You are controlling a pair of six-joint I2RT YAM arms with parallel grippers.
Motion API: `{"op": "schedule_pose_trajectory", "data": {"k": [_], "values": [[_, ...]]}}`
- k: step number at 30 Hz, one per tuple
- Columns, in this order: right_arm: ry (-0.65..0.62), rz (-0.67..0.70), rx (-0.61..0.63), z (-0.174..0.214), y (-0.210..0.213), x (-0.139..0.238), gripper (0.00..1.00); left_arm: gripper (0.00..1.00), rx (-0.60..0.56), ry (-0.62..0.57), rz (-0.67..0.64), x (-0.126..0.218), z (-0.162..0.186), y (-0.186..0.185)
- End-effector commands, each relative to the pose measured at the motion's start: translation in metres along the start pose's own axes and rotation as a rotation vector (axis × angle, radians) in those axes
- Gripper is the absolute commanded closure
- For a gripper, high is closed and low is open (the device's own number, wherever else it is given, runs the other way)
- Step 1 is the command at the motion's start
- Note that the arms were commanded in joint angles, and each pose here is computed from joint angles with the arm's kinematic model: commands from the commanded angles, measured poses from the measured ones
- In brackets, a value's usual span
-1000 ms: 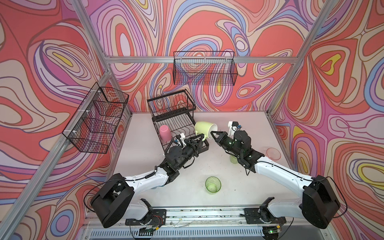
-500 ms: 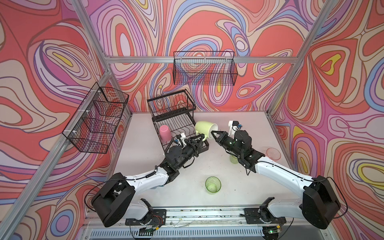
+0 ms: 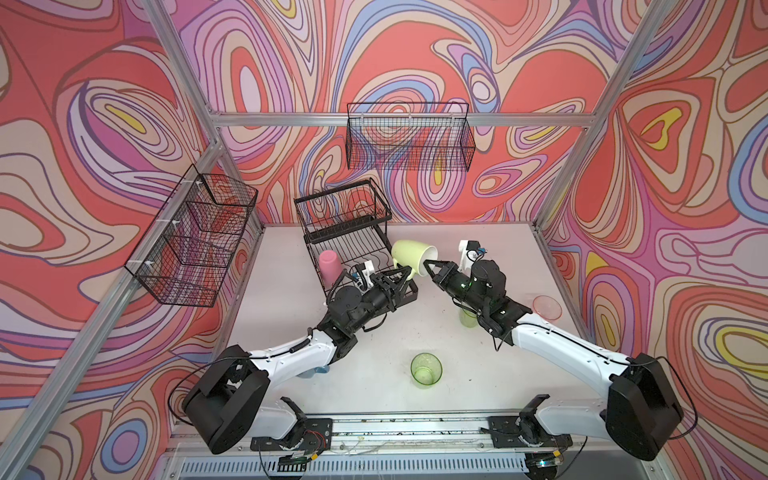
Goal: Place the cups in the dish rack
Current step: 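Open the right gripper and draw it back while the left gripper holds the cup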
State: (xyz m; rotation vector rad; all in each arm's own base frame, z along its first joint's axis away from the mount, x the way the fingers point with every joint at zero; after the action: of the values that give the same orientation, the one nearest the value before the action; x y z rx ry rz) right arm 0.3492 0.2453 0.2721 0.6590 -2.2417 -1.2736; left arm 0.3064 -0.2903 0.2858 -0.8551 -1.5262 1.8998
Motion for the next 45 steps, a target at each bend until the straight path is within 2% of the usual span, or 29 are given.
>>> {"op": "schedule_pose_trajectory", "data": {"k": [1, 11, 17, 26, 29, 36, 41, 45], "values": [[0.019, -0.181, 0.053, -0.002, 0.051, 0.013, 1.00, 0.77, -0.022, 0.029, 0.004, -0.005, 0.002, -0.006], [0.029, -0.190, 0.057, -0.001, 0.055, 0.015, 1.00, 0.79, -0.047, 0.021, 0.005, -0.001, -0.006, -0.006], [0.041, -0.192, 0.062, 0.000, 0.056, 0.013, 1.00, 0.86, -0.064, 0.044, 0.005, -0.003, -0.004, -0.005], [0.045, -0.192, 0.078, 0.001, 0.056, 0.012, 1.00, 0.96, -0.210, 0.075, -0.050, -0.005, 0.002, -0.007], [0.041, -0.189, 0.084, 0.001, 0.055, 0.013, 1.00, 0.96, -0.275, 0.069, -0.069, -0.002, 0.002, -0.012], [0.034, -0.168, 0.096, 0.002, 0.048, 0.016, 0.60, 0.97, -0.418, 0.037, -0.101, 0.003, -0.001, -0.022], [0.022, -0.143, 0.105, 0.001, 0.042, 0.021, 0.46, 0.98, -0.509, 0.013, -0.133, 0.007, -0.005, -0.022], [0.027, -0.110, 0.113, 0.003, 0.034, 0.022, 0.43, 0.99, -0.554, -0.019, -0.162, 0.012, -0.011, -0.019]]}}
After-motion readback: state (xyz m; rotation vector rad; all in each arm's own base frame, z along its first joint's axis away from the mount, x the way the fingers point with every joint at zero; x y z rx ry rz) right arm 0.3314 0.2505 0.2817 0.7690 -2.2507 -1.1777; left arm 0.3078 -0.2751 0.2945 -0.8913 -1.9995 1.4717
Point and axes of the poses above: each gripper's point midway between its finger pads, its own x axis back along the fingers, its own y axis along the line the jaws close on, z = x × y, the point moved 1 cm from there along x, back along the fingers, and after that the axes turned 1 degree about -x, right-handed, at the moved point
